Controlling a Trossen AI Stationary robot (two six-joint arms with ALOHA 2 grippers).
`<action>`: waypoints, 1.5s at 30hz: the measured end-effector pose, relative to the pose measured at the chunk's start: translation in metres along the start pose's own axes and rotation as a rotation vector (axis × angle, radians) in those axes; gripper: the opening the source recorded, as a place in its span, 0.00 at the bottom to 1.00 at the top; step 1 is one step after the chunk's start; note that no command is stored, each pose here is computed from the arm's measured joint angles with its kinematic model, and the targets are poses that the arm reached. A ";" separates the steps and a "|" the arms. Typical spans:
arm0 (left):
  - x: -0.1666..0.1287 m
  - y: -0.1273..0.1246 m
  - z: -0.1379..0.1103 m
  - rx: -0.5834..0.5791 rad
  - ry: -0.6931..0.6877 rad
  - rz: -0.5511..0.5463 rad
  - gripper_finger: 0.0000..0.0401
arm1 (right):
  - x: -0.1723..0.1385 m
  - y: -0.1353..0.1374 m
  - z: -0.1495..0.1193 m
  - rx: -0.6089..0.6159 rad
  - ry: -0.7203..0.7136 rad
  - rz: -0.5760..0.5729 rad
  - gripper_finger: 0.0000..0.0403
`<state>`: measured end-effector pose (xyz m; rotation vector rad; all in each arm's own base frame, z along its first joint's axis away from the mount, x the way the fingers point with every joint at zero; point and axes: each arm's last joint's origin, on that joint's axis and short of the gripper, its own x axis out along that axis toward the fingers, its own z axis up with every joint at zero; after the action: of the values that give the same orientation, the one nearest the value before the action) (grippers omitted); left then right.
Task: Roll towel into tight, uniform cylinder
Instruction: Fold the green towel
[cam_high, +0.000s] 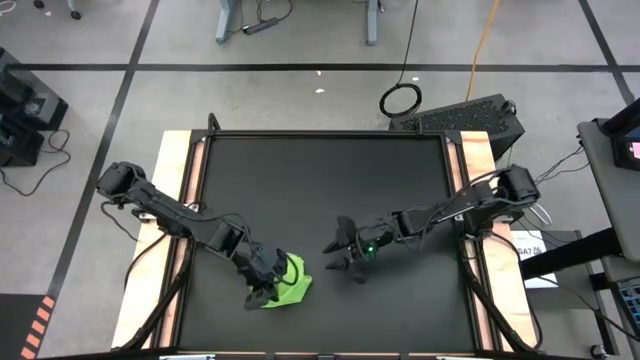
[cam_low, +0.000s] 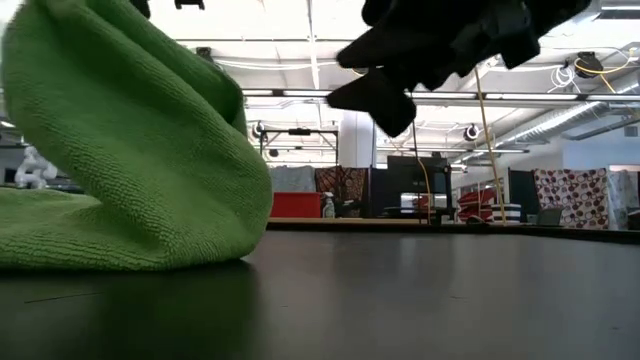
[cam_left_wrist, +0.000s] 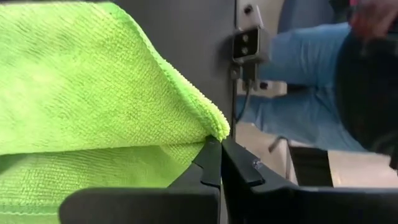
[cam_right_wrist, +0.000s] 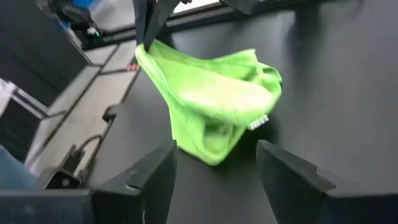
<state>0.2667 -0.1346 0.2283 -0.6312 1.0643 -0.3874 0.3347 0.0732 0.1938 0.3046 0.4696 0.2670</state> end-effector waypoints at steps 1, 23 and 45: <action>0.000 0.000 0.000 -0.003 -0.007 0.010 0.00 | 0.003 -0.001 -0.001 0.006 -0.014 0.005 0.53; -0.010 0.022 0.018 -0.064 -0.108 0.112 0.00 | 0.046 -0.008 0.004 -0.053 0.058 -0.107 0.47; -0.017 0.028 0.036 -0.014 -0.209 0.054 0.00 | 0.063 -0.024 -0.024 0.052 0.132 -0.236 0.41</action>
<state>0.2910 -0.0929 0.2341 -0.6393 0.8831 -0.2614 0.3819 0.0763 0.1396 0.2807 0.6383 0.0448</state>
